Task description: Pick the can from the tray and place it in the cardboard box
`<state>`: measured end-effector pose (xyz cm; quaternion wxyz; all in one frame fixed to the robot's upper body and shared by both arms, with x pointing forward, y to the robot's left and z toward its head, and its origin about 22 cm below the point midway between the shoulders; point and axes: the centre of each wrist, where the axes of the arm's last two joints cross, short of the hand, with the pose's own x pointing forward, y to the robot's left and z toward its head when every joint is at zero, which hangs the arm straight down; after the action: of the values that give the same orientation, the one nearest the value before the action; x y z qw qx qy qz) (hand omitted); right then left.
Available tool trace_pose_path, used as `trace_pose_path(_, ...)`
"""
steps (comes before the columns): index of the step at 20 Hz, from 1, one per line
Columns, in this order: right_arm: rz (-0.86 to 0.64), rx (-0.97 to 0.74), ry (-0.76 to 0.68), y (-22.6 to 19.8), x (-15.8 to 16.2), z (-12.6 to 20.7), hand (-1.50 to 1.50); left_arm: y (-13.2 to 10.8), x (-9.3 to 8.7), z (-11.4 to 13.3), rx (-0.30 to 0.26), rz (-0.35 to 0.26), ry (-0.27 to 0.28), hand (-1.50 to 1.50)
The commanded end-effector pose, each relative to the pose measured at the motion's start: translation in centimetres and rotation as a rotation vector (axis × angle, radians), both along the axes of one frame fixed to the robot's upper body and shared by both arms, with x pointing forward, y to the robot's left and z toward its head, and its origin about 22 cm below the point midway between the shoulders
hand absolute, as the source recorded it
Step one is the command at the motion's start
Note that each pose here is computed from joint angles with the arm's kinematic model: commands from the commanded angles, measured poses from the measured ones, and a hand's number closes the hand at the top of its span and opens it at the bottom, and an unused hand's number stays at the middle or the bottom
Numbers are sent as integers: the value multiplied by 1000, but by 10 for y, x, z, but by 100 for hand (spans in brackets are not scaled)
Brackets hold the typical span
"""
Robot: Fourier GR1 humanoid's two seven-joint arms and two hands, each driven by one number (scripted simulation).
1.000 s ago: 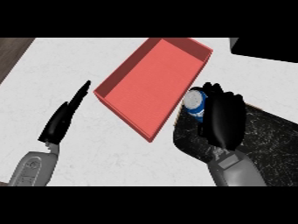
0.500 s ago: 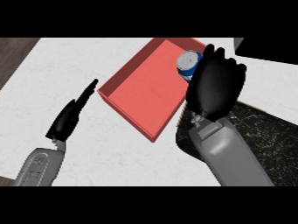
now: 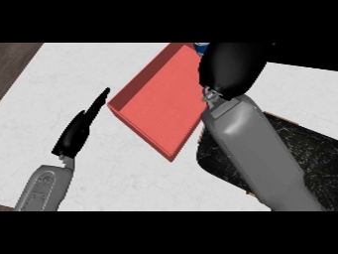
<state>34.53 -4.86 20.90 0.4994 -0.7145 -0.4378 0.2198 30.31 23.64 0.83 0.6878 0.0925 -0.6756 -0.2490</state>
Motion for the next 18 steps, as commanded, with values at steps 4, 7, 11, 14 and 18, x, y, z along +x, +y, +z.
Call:
trace_pose_path(4,-269,93,170,10,26,7,150,5,2,-3,-6,41,0,0)
trace_pose_path(7,-281,282,281,-14,39,-8,150,7,3,-2,0,31,-11,0)
trace_pose_path(11,-168,422,369,-7,43,-15,-150,-1,4,-6,-6,35,-1,0)
trace_pose_path(14,-93,451,226,13,36,-24,-150,9,3,-11,2,35,-6,0)
trace_pose_path(18,53,538,-44,11,33,-10,-150,14,-1,-6,-12,49,-10,0)
